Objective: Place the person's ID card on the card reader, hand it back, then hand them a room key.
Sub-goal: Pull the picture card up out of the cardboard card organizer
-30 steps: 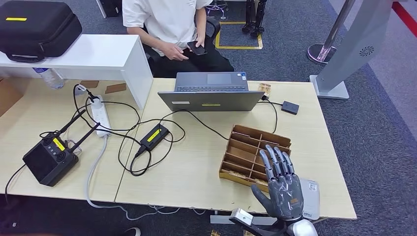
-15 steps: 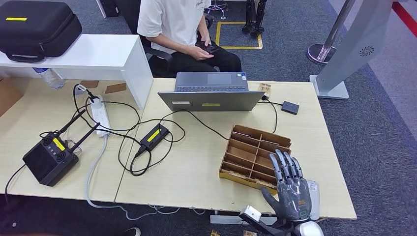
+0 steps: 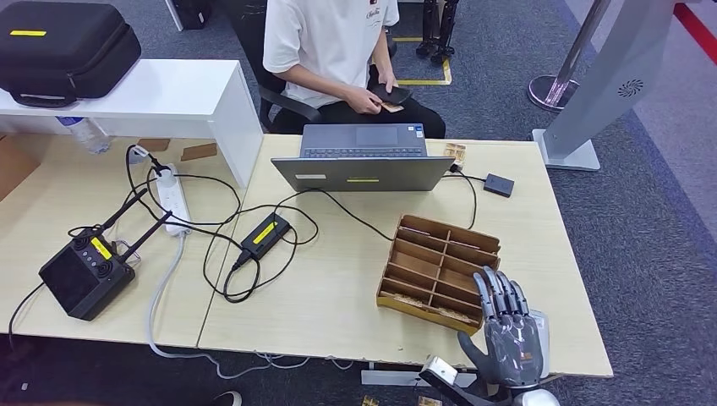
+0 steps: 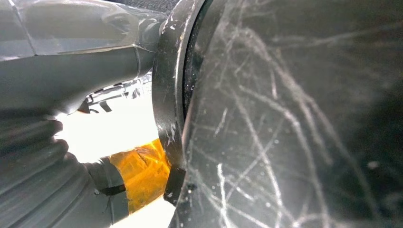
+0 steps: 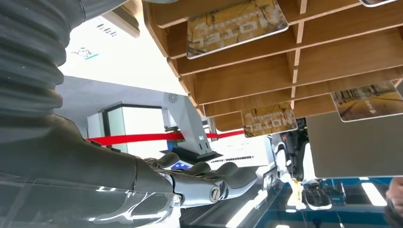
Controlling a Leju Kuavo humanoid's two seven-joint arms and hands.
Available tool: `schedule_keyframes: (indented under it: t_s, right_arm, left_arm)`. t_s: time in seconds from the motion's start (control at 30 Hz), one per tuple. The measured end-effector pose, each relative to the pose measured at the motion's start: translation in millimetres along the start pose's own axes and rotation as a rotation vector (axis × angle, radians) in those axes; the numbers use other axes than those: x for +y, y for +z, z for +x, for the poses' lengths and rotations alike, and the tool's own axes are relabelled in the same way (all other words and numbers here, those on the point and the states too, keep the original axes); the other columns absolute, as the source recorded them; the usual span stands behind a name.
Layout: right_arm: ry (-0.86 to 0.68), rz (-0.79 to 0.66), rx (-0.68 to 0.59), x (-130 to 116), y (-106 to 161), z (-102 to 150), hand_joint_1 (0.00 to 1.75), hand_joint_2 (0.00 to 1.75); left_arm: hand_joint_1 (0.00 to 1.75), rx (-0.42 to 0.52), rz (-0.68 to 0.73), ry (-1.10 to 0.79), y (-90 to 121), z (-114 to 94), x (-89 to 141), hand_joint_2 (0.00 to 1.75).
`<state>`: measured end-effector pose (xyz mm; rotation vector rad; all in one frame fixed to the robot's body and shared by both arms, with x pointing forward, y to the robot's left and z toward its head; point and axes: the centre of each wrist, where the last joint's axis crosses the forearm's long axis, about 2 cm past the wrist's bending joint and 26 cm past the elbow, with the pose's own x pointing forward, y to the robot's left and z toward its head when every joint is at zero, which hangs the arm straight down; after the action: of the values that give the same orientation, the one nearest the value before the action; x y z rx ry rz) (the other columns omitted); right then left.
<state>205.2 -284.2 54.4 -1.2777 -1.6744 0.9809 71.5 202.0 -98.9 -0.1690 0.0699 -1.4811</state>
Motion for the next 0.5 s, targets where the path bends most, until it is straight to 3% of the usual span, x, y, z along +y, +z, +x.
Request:
schedule_keyframes:
  t_s: [0.5]
  right_arm:
    - [-0.022,0.026,0.001,6.6,5.0,4.0,0.0,1.75]
  left_arm:
    - [0.0,0.0,-0.001,-0.005,0.1,0.4,0.1,1.75]
